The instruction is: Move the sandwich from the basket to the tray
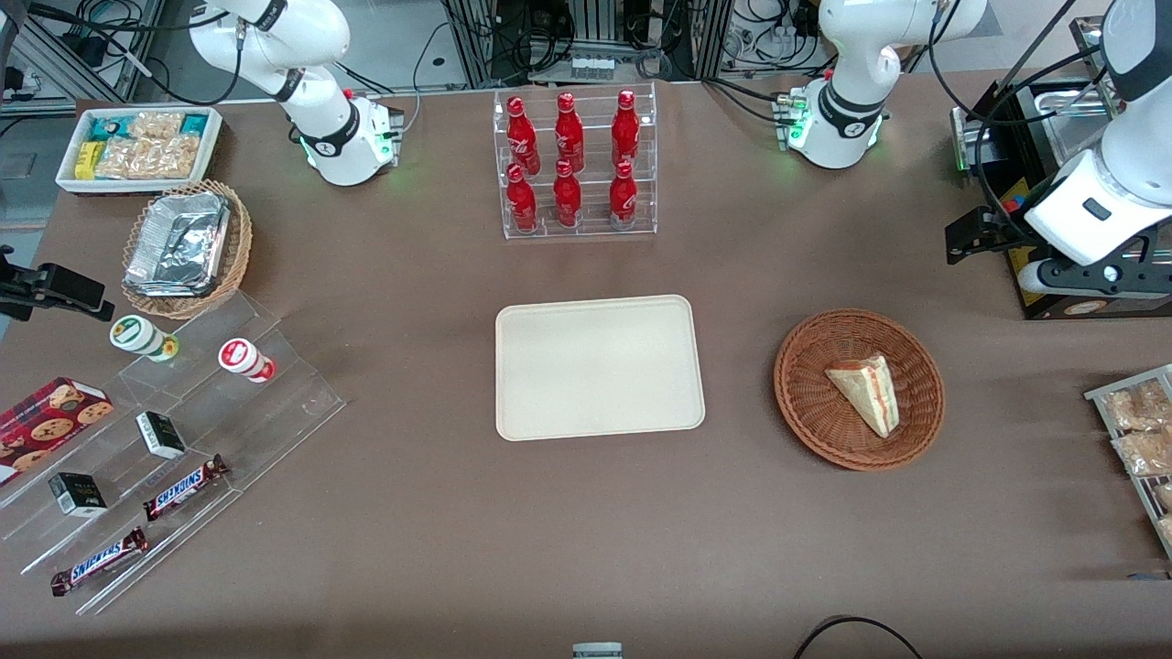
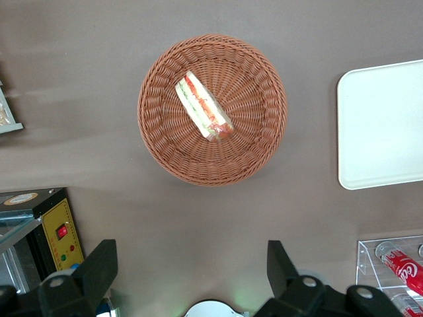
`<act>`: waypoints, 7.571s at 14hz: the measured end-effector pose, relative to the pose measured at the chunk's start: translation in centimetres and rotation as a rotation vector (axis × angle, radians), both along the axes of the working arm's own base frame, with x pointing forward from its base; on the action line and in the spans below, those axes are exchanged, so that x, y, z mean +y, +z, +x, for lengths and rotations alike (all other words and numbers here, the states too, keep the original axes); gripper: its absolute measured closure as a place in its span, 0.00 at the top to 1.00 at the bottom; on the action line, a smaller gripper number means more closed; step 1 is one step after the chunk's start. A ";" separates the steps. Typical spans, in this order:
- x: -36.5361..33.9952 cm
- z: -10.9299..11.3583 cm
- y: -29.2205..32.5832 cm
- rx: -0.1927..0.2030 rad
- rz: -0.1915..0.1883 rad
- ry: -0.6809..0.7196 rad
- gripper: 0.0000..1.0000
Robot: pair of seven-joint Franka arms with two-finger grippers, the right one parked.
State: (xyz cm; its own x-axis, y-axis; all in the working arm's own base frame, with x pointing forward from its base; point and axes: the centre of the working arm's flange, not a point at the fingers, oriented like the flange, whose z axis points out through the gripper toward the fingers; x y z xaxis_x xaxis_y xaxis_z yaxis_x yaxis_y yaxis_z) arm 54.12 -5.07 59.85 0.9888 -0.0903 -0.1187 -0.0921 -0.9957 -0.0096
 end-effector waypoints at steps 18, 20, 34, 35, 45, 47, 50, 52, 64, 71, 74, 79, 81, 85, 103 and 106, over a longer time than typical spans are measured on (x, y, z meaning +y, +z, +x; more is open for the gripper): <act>-0.3 1.0 -22.1 -0.100 -0.021 -0.037 1.00; 0.0 0.4 -24.4 -0.128 -0.022 -0.005 1.00; 0.0 1.3 -30.8 -0.142 -0.003 0.679 1.00; -0.1 1.3 -31.3 -0.141 -0.003 0.681 1.00; -0.1 1.8 -34.4 -0.124 0.000 0.721 0.47; -0.2 2.4 -33.5 -0.116 0.004 0.720 0.34; -1.2 4.1 -30.4 -0.060 0.026 0.653 0.25; -3.3 5.0 -27.7 -0.024 0.033 0.535 0.16; -25.0 1.1 -27.3 -0.013 0.030 0.261 0.16; -39.4 -1.7 -31.0 -0.026 0.027 0.339 0.16; -43.3 -2.8 -33.1 -0.023 0.029 0.350 0.16; -46.3 -4.1 -35.1 -0.019 0.034 0.366 0.16; -46.2 -3.9 -35.2 -0.022 0.036 0.379 0.16; -46.3 -3.4 -35.8 -0.027 0.033 0.393 0.16; -38.0 1.4 -17.1 -0.092 0.054 0.309 1.00; -32.5 4.2 -17.2 -0.045 0.090 0.269 1.00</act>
